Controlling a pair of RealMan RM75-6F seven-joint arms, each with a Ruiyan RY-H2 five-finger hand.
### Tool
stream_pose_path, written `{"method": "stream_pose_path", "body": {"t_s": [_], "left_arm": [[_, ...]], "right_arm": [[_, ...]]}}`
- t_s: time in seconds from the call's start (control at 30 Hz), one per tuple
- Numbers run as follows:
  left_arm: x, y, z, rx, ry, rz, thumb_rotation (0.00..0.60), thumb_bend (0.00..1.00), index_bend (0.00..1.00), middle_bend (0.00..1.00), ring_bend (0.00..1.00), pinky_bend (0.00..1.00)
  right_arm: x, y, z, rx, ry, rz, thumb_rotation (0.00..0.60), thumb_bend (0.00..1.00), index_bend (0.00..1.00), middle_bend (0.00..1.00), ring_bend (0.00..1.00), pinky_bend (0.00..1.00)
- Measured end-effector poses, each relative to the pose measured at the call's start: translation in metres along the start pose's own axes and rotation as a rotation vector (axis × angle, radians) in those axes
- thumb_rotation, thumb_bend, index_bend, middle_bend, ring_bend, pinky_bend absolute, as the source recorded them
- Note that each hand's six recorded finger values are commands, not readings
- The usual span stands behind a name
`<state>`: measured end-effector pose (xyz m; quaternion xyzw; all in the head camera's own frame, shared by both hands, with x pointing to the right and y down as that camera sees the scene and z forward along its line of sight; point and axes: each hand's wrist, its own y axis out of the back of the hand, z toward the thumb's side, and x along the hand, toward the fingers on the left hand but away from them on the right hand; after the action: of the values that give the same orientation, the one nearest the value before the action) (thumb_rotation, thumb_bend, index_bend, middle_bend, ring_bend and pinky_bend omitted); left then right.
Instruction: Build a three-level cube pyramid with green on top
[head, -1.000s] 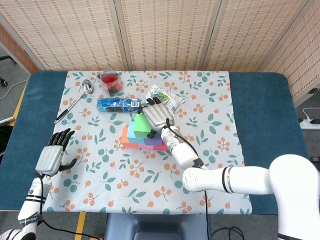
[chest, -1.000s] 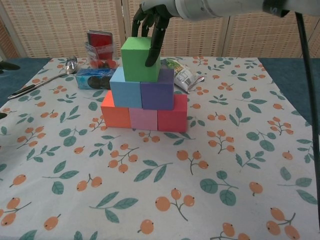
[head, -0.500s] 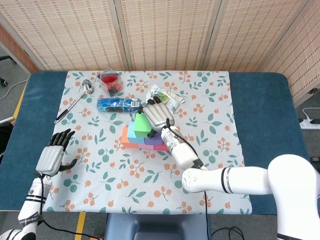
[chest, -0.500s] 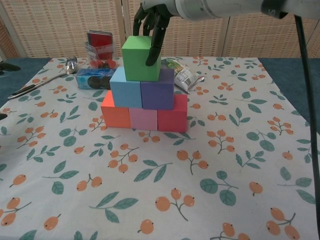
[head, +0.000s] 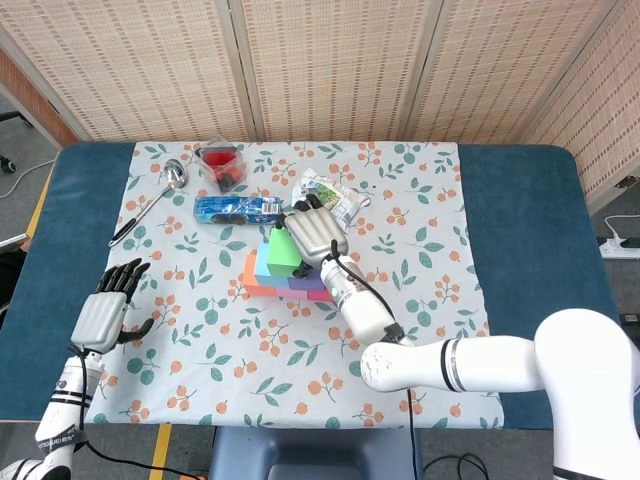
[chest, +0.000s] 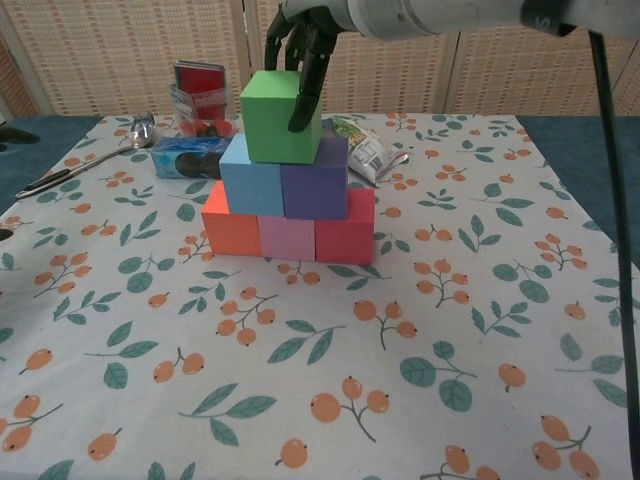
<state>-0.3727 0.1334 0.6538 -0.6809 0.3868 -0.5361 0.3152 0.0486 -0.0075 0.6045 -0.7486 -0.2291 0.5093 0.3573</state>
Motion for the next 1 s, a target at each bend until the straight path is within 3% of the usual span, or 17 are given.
{"method": "stream_pose_path", "body": {"t_s": [1.0], "left_arm": [[0.0002, -0.0038, -0.0042, -0.009, 0.005, -0.004, 0.600, 0.31, 0.00, 0.00, 0.00, 0.04]], "right_arm": [[-0.0059, -0.0047, 0.0025, 0.009, -0.025, 0.015, 0.600, 0.00, 0.31, 0.37, 0.12, 0.00]]}}
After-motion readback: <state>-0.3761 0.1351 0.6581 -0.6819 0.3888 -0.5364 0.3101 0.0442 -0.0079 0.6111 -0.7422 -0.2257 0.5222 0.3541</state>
